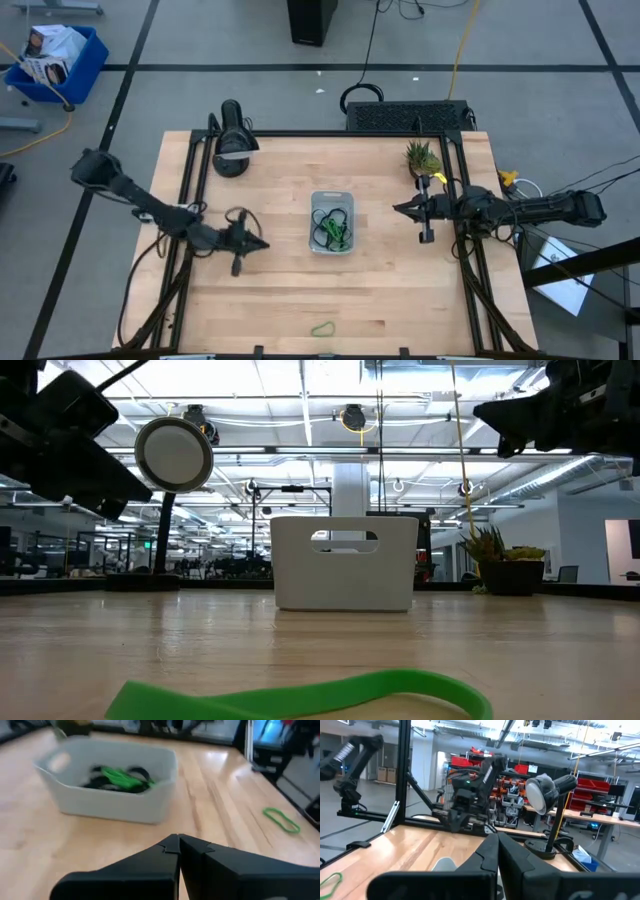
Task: Pick and place rubber bands into bin
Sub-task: Put the green rubber band into the gray bin
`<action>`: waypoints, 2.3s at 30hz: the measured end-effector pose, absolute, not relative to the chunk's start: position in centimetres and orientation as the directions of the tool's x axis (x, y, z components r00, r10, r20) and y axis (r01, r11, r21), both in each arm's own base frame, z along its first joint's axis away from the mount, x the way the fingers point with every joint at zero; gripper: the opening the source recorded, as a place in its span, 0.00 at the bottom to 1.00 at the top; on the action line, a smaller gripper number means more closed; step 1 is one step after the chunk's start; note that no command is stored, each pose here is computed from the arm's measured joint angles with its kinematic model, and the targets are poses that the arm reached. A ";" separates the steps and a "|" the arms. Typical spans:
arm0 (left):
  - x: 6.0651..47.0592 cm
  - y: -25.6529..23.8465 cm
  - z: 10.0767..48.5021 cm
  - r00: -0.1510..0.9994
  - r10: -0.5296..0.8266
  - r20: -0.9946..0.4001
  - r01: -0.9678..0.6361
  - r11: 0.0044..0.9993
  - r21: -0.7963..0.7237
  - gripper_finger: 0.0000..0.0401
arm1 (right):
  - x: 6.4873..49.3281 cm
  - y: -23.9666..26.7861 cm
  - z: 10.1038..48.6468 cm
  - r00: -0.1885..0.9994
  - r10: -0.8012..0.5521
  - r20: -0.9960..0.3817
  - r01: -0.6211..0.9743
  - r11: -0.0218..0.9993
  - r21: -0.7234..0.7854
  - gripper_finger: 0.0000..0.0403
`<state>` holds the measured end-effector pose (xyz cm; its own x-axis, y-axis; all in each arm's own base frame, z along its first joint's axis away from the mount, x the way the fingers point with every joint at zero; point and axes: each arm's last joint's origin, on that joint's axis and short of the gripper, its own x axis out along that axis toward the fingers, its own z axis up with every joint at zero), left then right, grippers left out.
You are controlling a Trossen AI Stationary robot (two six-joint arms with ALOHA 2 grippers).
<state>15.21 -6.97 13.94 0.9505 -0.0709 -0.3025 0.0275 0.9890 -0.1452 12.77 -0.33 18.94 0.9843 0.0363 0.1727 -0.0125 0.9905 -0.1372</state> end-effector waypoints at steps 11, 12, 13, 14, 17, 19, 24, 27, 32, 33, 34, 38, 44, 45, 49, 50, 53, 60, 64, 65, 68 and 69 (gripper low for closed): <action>24.6 -16.8 14.4 0.878 -0.196 -0.436 0.181 0.980 -0.077 0.02 | 12.7 -0.3 18.9 0.982 0.036 0.187 -0.007 0.988 -0.155 0.00; 25.5 -17.7 14.2 0.863 -0.219 -0.456 0.210 0.975 -0.070 0.02 | 12.7 -0.3 19.0 0.980 0.036 0.194 -0.006 0.988 -0.155 0.00; 26.2 -18.6 14.2 0.850 -0.234 -0.473 0.232 0.971 -0.062 0.02 | 12.7 -0.3 19.0 0.979 0.036 0.200 -0.005 0.988 -0.156 0.01; 27.0 -19.5 14.2 0.840 -0.239 -0.486 0.245 0.968 -0.053 0.02 | 12.7 -0.3 19.0 0.979 0.036 0.200 -0.005 0.988 -0.155 0.01; 29.0 -21.6 14.5 0.827 -0.247 -0.506 0.262 0.964 -0.043 0.02 | 12.7 -0.3 19.0 0.979 0.036 0.199 -0.005 0.988 -0.154 0.01; 29.8 -22.8 14.7 0.815 -0.248 -0.524 0.274 0.961 -0.028 0.02 | 12.7 -0.3 19.0 0.979 0.036 0.199 -0.005 0.988 -0.153 0.01; 31.1 -25.7 15.1 0.801 -0.273 -0.533 0.311 0.950 -0.021 0.05 | 12.7 -0.3 19.0 0.979 0.036 0.199 -0.011 0.992 -0.127 0.01; 31.1 -27.3 14.2 0.768 -0.254 -0.588 0.326 0.945 0.017 0.13 | 12.7 -0.3 19.0 0.979 0.036 0.202 -0.010 0.992 -0.127 0.01; 31.2 -28.7 12.1 0.704 -0.177 -0.688 0.335 0.937 0.102 0.32 | 12.6 -0.3 19.4 0.969 0.037 0.243 -0.005 0.992 -0.129 0.01; 31.3 -28.8 12.0 0.712 -0.157 -0.684 0.320 0.940 0.117 0.36 | 12.6 -0.3 19.5 0.967 0.037 0.252 -0.004 0.992 -0.129 0.01; 31.4 -28.8 11.9 0.720 -0.139 -0.680 0.306 0.943 0.132 0.39 | 12.6 -0.3 19.6 0.965 0.037 0.258 -0.003 0.992 -0.129 0.01; 31.4 -28.9 11.8 0.728 -0.126 -0.674 0.308 0.938 0.157 0.52 | 12.6 -0.3 19.6 0.964 0.037 0.263 -0.003 0.992 -0.130 0.01; 31.5 -28.8 11.8 0.720 -0.135 -0.680 0.315 0.938 0.148 0.59 | 12.6 -0.3 19.6 0.964 0.037 0.264 -0.002 0.991 -0.130 0.01; 31.6 -28.7 11.8 0.720 -0.133 -0.681 0.315 0.937 0.150 0.59 | 12.6 -0.3 19.6 0.964 0.037 0.263 -0.002 0.991 -0.130 0.01; 31.9 -28.3 11.8 0.722 -0.124 -0.680 0.326 0.929 0.177 0.58 | 12.6 -0.3 19.5 0.966 0.037 0.255 -0.006 0.993 -0.120 0.01; 32.0 -28.2 11.8 0.722 -0.121 -0.681 0.328 0.926 0.184 0.57 | 12.6 -0.3 19.5 0.967 0.037 0.252 -0.007 0.993 -0.116 0.01; 32.5 -27.8 11.1 0.710 -0.123 -0.693 0.339 0.923 0.183 0.54 | 12.6 -0.3 19.4 0.970 0.036 0.239 -0.011 0.994 -0.107 0.01; 33.2 -27.9 8.7 0.692 -0.165 -0.703 0.364 0.921 0.142 0.49 | 12.7 -0.3 19.3 0.972 0.037 0.231 -0.014 0.995 -0.099 0.01; 33.2 -28.0 8.5 0.688 -0.172 -0.706 0.370 0.919 0.137 0.43 | 12.7 -0.3 19.3 0.973 0.037 0.227 -0.014 0.995 -0.099 0.01; 33.2 -28.0 8.5 0.684 -0.178 -0.708 0.375 0.918 0.131 0.40 | 12.7 -0.3 19.3 0.973 0.037 0.227 -0.014 0.995 -0.101 0.01; 33.2 -28.0 8.4 0.669 -0.201 -0.716 0.387 0.916 0.104 0.26 | 12.7 -0.3 19.3 0.973 0.037 0.227 -0.013 0.995 -0.104 0.01; 33.2 -28.1 8.4 0.664 -0.209 -0.718 0.389 0.916 0.094 0.20 | 12.7 -0.3 19.3 0.973 0.037 0.228 -0.013 0.995 -0.104 0.01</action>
